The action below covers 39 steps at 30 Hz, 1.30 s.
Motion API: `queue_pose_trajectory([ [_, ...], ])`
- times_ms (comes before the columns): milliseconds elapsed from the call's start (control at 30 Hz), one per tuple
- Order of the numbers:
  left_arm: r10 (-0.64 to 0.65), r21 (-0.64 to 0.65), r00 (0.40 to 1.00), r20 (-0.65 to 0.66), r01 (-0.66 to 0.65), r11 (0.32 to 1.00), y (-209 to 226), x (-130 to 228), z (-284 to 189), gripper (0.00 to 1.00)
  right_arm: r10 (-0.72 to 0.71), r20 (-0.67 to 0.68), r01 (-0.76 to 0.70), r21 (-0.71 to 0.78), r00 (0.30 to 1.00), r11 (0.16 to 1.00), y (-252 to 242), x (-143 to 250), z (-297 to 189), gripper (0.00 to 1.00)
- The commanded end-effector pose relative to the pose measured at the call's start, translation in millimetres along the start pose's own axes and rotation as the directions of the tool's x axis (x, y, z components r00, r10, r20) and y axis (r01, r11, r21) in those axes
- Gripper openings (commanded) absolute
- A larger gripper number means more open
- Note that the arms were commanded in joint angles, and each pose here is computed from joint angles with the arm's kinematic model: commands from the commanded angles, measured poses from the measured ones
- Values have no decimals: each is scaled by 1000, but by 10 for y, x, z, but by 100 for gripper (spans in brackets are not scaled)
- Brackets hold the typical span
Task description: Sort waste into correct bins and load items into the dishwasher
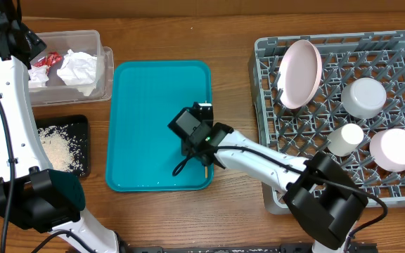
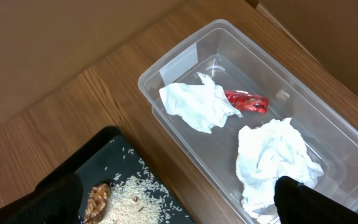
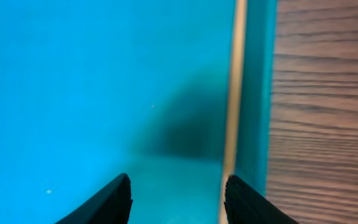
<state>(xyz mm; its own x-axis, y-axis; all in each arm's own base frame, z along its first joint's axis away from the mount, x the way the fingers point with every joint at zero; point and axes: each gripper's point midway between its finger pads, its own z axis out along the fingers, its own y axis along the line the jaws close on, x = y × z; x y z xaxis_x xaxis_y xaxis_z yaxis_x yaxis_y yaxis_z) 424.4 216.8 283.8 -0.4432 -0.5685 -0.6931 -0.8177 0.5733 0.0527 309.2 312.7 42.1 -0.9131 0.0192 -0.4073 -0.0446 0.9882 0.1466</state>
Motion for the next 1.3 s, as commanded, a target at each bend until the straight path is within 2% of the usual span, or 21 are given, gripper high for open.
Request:
queue_pose_trajectory([
  [0,-13,3,1000,6,13,1000,-16,-13,-20,100,22,49,-24,33,999,999,-40,-118,33,51],
  [800,-10,6,1000,6,10,1000,-32,-7,-27,100,-10,23,7,108,1000,994,-156,29,393,50],
  [1033,-10,6,1000,7,10,1000,-32,-7,-27,100,-25,-6,26,181,1000,983,-307,162,593,32],
  [1267,-10,6,1000,7,10,1000,-32,-7,-27,100,-27,-8,28,215,1000,976,-380,187,612,22],
])
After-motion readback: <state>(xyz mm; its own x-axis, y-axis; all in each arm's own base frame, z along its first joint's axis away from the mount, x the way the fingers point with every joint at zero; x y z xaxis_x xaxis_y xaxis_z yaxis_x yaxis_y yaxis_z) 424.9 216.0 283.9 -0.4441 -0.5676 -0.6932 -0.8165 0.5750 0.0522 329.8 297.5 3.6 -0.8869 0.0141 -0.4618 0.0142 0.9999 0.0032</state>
